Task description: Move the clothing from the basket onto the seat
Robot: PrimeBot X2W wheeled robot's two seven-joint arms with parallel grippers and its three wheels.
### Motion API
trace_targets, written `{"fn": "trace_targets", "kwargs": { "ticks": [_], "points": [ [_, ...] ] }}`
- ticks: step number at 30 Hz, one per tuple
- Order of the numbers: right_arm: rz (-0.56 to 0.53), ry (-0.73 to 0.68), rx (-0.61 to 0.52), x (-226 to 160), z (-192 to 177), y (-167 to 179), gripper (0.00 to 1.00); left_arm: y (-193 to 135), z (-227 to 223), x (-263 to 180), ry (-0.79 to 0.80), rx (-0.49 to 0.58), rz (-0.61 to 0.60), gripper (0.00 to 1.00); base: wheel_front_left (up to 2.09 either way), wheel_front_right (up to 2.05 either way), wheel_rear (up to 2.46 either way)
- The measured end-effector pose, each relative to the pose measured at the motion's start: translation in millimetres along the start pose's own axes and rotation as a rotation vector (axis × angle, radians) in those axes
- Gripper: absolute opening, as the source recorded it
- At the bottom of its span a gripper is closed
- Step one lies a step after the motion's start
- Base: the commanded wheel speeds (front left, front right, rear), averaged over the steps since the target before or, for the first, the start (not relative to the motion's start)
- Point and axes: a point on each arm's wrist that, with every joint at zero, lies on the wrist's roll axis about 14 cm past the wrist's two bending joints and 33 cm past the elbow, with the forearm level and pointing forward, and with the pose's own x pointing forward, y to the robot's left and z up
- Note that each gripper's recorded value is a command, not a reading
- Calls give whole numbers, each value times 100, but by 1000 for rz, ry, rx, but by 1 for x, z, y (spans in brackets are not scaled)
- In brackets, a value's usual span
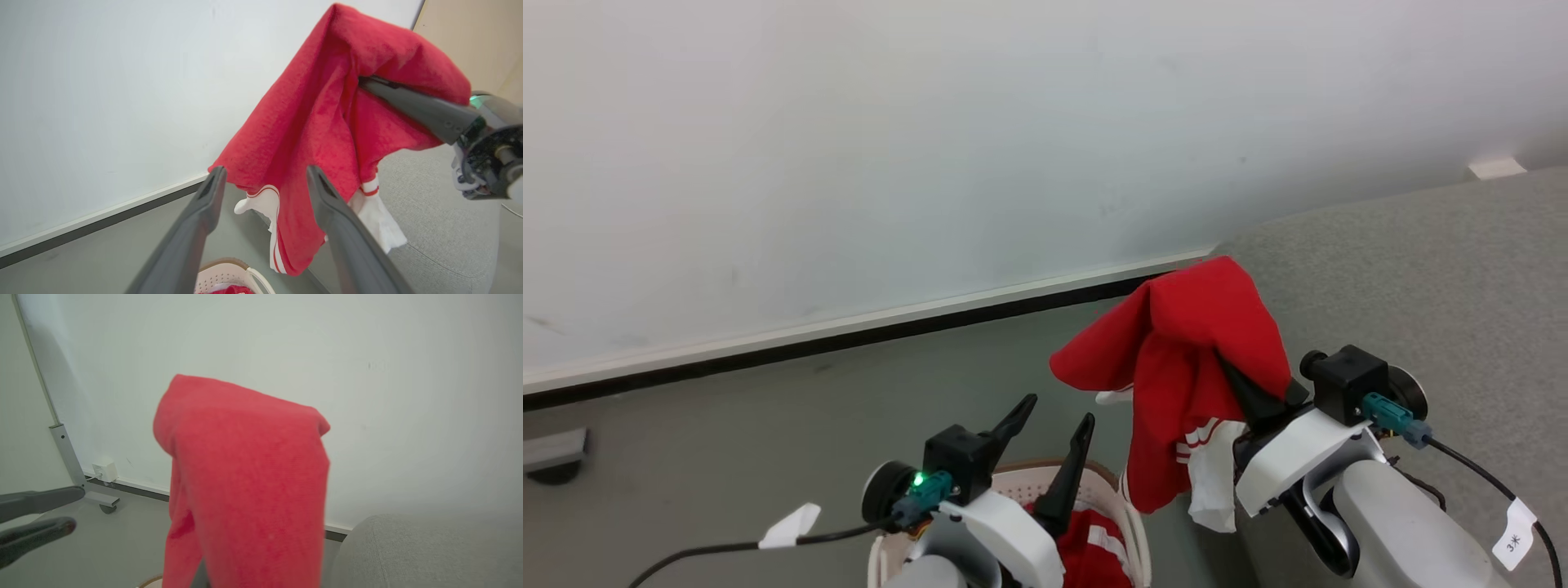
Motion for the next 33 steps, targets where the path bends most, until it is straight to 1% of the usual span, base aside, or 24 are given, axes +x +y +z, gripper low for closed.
{"fn": "trace_targets", "kwargs": {
  "ticks": [11, 17, 21, 24, 29, 33],
  "points": [
    [-166, -3, -45, -44, 7, -60, 0, -57, -8, 24, 9, -38, -174, 100, 0, 0, 0],
    [-222, 3, -55, -61, 7, -78, 0, -77, -14, 31, 19, -57, -233, 100, 0, 0, 0],
    [-249, 6, -58, -64, 7, -90, 0, -80, -18, 35, 24, -71, -247, 100, 0, 0, 0],
    [-274, 0, -76, -62, 11, -105, 0, -81, -21, 39, 26, -81, -263, 100, 0, 0, 0],
    [-317, -14, -153, -43, 32, -144, 0, -67, -26, 55, 25, -85, -275, 100, 0, 0, 0],
    [-383, -10, -228, -26, 51, -191, 0, -47, -37, 69, 28, -79, -274, 100, 0, 0, 0]
  ]
}}
